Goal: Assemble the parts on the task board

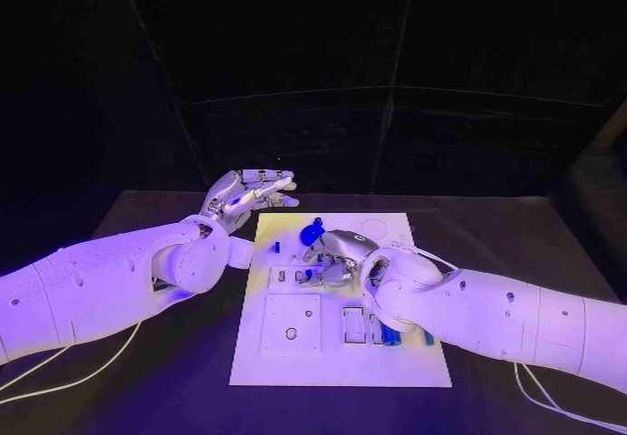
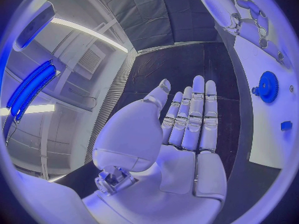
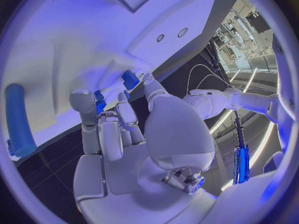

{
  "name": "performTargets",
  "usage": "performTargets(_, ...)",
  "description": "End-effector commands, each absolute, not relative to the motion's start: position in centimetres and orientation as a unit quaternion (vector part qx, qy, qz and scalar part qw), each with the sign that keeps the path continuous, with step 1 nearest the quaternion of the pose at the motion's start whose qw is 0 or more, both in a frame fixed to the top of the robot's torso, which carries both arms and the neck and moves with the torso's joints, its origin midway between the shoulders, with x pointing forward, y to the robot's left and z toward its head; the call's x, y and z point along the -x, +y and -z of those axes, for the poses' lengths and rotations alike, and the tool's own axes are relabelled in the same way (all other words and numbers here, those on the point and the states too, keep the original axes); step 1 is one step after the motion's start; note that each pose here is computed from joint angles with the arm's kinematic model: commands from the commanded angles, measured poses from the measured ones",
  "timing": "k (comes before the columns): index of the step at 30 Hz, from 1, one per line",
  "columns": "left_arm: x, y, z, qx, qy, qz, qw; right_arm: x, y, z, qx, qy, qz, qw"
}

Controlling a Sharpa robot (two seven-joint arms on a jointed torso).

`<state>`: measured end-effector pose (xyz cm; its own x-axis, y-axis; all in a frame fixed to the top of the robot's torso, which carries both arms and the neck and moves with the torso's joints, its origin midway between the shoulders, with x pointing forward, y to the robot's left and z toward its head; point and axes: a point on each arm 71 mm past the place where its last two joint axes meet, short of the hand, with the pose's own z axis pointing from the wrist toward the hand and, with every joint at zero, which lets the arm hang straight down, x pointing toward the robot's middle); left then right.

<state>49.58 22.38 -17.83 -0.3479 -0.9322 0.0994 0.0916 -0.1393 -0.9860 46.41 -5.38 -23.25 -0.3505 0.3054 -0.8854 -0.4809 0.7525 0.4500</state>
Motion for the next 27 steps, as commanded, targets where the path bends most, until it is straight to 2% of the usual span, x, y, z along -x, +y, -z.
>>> performTargets(1,-49.5,22.2,17.7,0.401,0.518,0.644,0.396,-46.1,-5.3,22.3,0.054,0.702,-0.39,0.593)
performTargets(6,-49.6,22.2,17.7,0.401,0.519,0.644,0.395,-45.4,-5.7,21.8,0.059,0.686,-0.427,0.587)
performTargets(12,-49.6,22.4,17.8,0.399,0.523,0.64,0.396,-44.7,-7.1,21.0,0.055,0.689,-0.466,0.552)
performTargets(16,-49.8,22.9,17.9,0.394,0.533,0.629,0.406,-44.9,-8.6,19.1,0.03,0.685,-0.502,0.527)
performTargets(19,-49.9,23.2,18.1,0.378,0.549,0.616,0.42,-45.3,-9.4,17.6,0.014,0.667,-0.523,0.53)
performTargets(27,-50.4,24.3,19.4,0.36,0.636,0.516,0.447,-46.4,-12.3,13.7,-0.034,0.632,-0.555,0.54)
